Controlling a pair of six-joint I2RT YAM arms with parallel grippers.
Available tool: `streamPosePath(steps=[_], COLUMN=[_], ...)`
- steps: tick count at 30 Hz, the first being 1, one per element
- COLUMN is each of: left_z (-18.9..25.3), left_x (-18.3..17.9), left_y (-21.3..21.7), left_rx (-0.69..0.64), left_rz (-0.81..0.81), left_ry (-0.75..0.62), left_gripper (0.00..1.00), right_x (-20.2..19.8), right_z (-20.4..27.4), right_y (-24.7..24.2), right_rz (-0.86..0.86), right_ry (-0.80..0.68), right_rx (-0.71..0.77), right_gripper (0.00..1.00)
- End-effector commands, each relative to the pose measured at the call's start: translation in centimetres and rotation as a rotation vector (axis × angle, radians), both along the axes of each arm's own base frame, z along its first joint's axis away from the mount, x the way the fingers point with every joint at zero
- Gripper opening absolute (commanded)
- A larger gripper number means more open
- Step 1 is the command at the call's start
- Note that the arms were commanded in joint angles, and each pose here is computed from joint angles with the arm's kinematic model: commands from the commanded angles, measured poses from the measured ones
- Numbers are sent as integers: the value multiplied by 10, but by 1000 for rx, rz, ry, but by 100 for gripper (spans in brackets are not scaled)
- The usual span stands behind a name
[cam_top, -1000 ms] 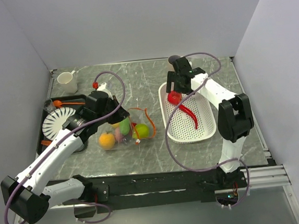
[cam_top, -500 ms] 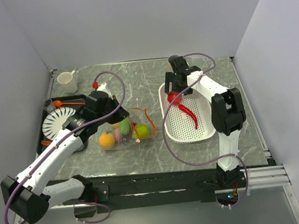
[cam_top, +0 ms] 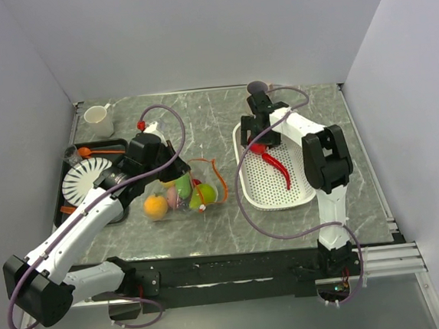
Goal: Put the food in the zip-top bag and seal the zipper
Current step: Pick up the fake fruit from the bin.
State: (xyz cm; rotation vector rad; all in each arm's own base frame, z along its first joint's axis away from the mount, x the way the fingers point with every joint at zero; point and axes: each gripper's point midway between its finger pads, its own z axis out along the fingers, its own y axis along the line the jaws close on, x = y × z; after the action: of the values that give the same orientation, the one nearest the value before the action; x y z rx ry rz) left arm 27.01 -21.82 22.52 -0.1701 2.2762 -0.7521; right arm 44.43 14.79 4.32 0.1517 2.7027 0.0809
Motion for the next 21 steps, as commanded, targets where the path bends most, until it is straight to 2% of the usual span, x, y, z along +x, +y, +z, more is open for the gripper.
streamPosePath(steps=[1,6,12,16,21], left_z=[13,13,13,11,11], left_x=[3,5,5,5,4], left_y=[0,-2,-3,-2,-2], left_rx=[-11,-12,-9,-11,-14], left_rz=[0,-3,-8,-7,-8], left_ry=[-42,-42,-42,-40,-39], left_gripper=[1,1,1,1,1], right_x=[15,12,11,2,-12], right_z=[21,26,30,36,62], right_y=[3,4,3,1,1], right_rz=[2,1,5,6,10], right_ry=[-67,-94,-100,-110,-153], right_rx=[31,48,48,56,94], right_gripper=[100,88,58,51,50])
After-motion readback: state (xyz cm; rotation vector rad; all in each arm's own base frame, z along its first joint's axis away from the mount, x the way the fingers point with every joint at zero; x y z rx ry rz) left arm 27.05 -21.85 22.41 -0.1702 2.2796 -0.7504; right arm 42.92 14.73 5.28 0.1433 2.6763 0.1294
